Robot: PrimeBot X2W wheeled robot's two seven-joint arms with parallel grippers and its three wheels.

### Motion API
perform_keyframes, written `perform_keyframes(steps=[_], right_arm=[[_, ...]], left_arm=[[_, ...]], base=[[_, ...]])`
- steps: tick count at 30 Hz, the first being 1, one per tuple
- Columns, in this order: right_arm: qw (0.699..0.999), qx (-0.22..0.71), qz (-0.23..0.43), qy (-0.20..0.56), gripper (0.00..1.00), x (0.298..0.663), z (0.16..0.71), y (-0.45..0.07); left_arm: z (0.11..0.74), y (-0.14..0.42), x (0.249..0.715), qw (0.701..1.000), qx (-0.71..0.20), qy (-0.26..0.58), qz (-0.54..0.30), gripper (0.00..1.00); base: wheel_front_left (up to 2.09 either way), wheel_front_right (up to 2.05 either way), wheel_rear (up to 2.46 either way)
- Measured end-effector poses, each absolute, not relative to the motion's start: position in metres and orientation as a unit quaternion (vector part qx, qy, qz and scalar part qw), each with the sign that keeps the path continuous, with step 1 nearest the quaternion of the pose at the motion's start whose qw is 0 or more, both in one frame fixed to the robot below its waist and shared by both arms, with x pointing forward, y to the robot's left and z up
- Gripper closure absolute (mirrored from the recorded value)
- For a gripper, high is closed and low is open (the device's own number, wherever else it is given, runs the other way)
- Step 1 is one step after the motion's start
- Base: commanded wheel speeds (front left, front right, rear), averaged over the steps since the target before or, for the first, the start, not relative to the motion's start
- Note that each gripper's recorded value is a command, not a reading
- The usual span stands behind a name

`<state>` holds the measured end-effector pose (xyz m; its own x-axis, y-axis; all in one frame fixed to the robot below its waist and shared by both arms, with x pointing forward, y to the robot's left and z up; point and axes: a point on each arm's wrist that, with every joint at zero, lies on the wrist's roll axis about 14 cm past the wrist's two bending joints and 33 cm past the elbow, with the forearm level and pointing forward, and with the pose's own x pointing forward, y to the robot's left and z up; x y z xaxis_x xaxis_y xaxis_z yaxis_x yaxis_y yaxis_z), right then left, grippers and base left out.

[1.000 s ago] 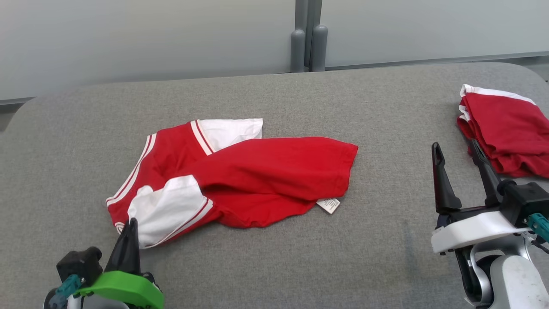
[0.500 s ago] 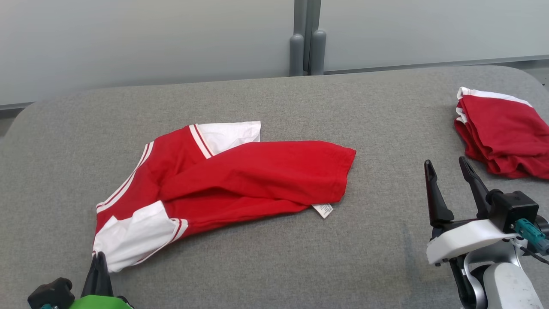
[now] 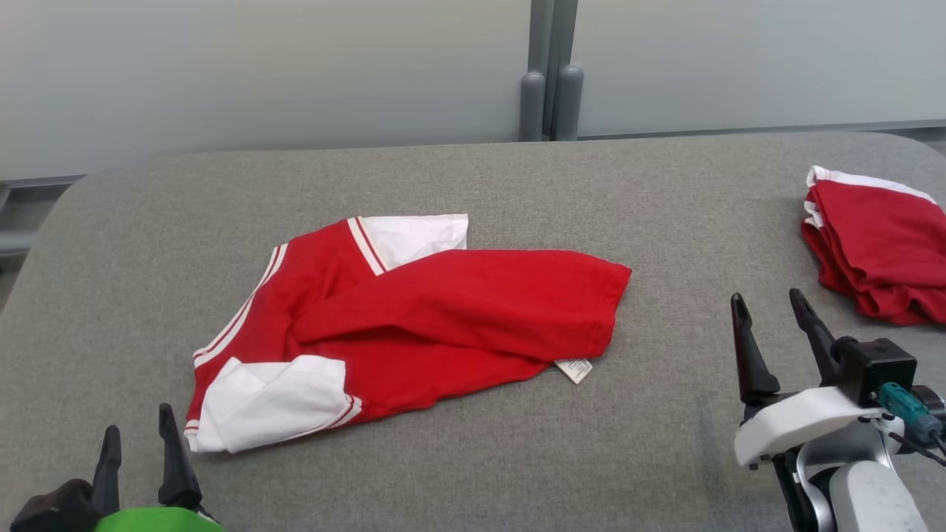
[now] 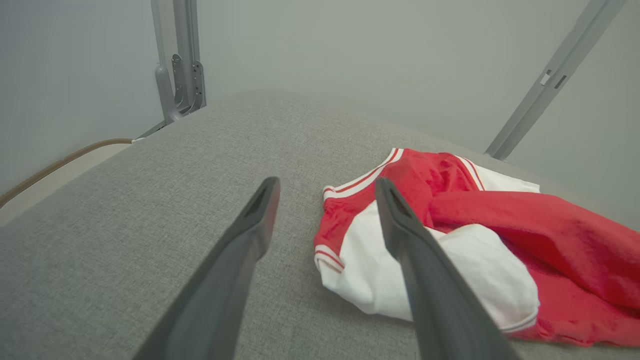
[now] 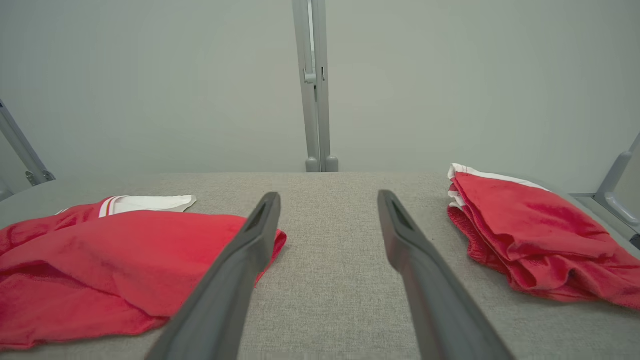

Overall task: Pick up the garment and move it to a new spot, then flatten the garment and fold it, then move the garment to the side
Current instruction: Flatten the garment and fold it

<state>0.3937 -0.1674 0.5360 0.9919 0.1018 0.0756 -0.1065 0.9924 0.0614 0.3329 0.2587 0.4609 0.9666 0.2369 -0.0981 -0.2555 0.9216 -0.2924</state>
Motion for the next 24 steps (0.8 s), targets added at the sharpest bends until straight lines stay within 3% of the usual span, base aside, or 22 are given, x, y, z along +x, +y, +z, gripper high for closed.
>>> perform_keyframes(steps=[14,24], right_arm=[[0.985,0.029,0.149,0.081,0.00,0.409,0.480,-0.096],[0.972,0.036,0.158,0.170,0.00,0.439,0.432,-0.076]], left_arm=[[0.505,0.221,0.326,0.983,-0.162,-0.039,0.083,0.00],[0.506,0.234,0.314,0.980,-0.157,-0.042,0.111,0.00]], base=[[0.00,0.00,0.00],[0.00,0.00,0.00]])
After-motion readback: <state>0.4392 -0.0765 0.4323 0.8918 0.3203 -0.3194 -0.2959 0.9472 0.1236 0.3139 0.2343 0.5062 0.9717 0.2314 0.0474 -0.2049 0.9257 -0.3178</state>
